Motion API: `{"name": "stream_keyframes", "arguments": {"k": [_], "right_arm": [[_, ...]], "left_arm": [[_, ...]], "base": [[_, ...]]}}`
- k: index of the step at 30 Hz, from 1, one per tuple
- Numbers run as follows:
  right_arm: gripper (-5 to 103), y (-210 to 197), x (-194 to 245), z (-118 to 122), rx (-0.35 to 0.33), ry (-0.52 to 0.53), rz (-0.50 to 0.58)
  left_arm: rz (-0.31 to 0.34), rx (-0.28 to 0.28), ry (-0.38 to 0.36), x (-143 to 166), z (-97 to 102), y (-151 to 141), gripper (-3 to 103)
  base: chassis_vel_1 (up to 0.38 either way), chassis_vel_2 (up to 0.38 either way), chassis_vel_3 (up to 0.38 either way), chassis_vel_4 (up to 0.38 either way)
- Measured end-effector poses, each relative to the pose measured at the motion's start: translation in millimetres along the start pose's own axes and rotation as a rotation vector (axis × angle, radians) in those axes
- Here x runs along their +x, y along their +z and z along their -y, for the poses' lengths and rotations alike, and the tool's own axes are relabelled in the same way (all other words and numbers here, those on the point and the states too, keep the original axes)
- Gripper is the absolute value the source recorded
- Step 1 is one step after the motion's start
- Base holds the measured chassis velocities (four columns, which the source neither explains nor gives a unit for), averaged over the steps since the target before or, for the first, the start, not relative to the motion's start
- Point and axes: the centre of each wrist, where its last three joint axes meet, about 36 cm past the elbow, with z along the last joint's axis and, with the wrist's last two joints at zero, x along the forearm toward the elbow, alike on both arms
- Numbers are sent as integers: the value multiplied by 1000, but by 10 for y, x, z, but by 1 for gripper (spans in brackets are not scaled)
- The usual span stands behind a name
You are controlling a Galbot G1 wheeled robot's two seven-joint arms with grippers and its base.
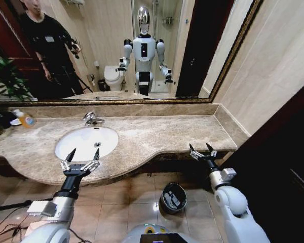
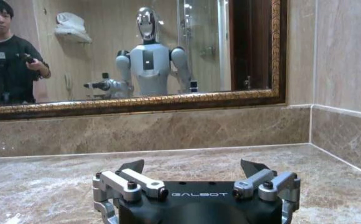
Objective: Pick up the trash from the sink and place it in the trash bin.
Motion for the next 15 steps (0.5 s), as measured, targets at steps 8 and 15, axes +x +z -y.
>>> {"name": "stream_keyframes", "arguments": {"k": [8,15], "right_arm": [[100,-1,3,-9,-1,1,0],[100,-1,4,-11,-1,1,0]], "left_arm": [[0,0,0,0,0,0,100],[0,0,0,0,0,0,100]], "base": [[0,0,0,0],[0,0,0,0]]}}
